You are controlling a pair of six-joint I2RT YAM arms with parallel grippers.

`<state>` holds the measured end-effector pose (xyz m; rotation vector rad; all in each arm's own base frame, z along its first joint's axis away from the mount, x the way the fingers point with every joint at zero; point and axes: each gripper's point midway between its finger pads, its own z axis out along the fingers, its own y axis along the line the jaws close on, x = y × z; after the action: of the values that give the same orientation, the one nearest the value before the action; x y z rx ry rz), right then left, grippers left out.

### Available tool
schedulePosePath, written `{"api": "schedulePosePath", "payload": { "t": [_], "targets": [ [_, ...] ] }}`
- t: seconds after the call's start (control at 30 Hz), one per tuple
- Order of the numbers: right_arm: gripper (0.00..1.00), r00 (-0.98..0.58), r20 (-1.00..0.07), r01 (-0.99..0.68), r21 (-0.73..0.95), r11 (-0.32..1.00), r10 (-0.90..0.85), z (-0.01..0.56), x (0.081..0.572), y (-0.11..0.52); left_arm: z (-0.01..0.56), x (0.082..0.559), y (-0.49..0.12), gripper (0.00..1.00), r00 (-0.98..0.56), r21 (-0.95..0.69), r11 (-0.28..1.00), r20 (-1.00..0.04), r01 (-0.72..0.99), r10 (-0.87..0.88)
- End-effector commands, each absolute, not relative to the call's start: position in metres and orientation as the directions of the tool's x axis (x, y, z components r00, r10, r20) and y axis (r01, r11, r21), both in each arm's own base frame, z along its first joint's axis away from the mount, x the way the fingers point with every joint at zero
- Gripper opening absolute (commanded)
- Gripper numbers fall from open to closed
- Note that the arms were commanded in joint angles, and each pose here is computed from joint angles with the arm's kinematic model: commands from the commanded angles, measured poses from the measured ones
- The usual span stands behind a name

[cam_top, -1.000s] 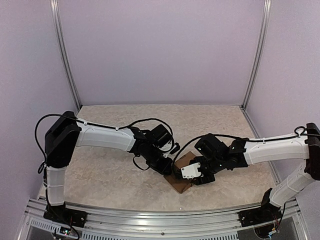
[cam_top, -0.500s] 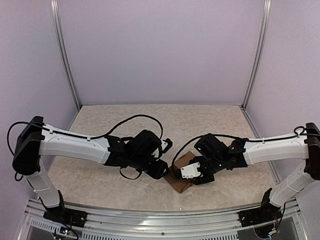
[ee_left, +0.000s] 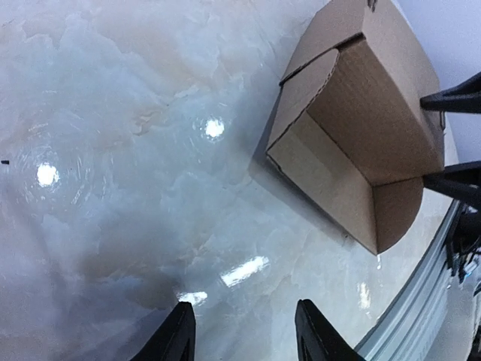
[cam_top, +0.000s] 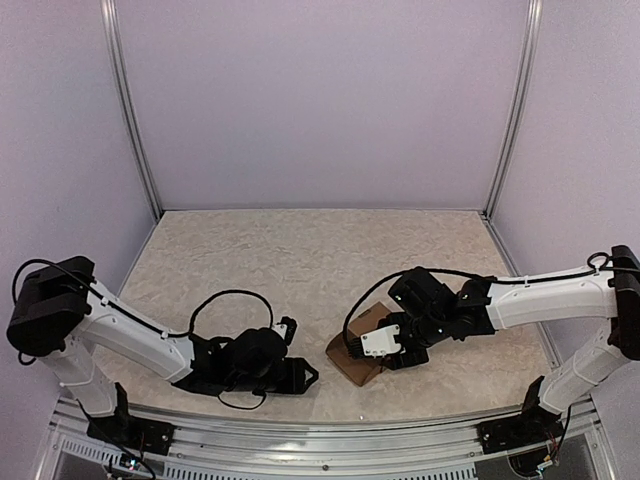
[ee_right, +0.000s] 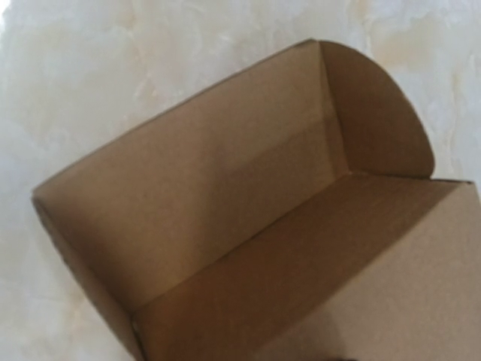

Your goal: Fold the paper box

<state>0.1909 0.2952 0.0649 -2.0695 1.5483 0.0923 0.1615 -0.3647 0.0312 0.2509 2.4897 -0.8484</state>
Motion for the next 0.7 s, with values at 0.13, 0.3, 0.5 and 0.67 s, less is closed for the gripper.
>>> {"api": "schedulePosePath", "payload": {
  "t": [0.13, 0.3, 0.5, 0.67],
  "targets": [
    [0.54, 0.293, -0.276, -0.944, -0.235, -0.231, -0.915, 0.023, 0.164, 0.267, 0.084, 0.184, -0.402, 0.51, -0.826, -0.754, 0.610, -0.490, 0.242, -0.278],
    [0.54, 0.280, -0.273, -0.947, -0.236, -0.218, -0.920, 0.022, 0.166, 0.267, 0.076, 0.192, -0.415, 0.52, -0.853, -0.777, 0.594, -0.441, 0.208, -0.279],
    [0.54, 0.263, -0.264, -0.952, -0.226, -0.205, -0.928, 0.019, 0.167, 0.266, 0.059, 0.193, -0.411, 0.52, -0.866, -0.775, 0.621, -0.383, 0.113, -0.321],
    [0.54, 0.252, -0.258, -0.954, -0.225, -0.196, -0.933, 0.017, 0.168, 0.267, 0.057, 0.187, -0.414, 0.54, -0.877, -0.799, 0.594, -0.347, 0.091, -0.333]
  ]
}}
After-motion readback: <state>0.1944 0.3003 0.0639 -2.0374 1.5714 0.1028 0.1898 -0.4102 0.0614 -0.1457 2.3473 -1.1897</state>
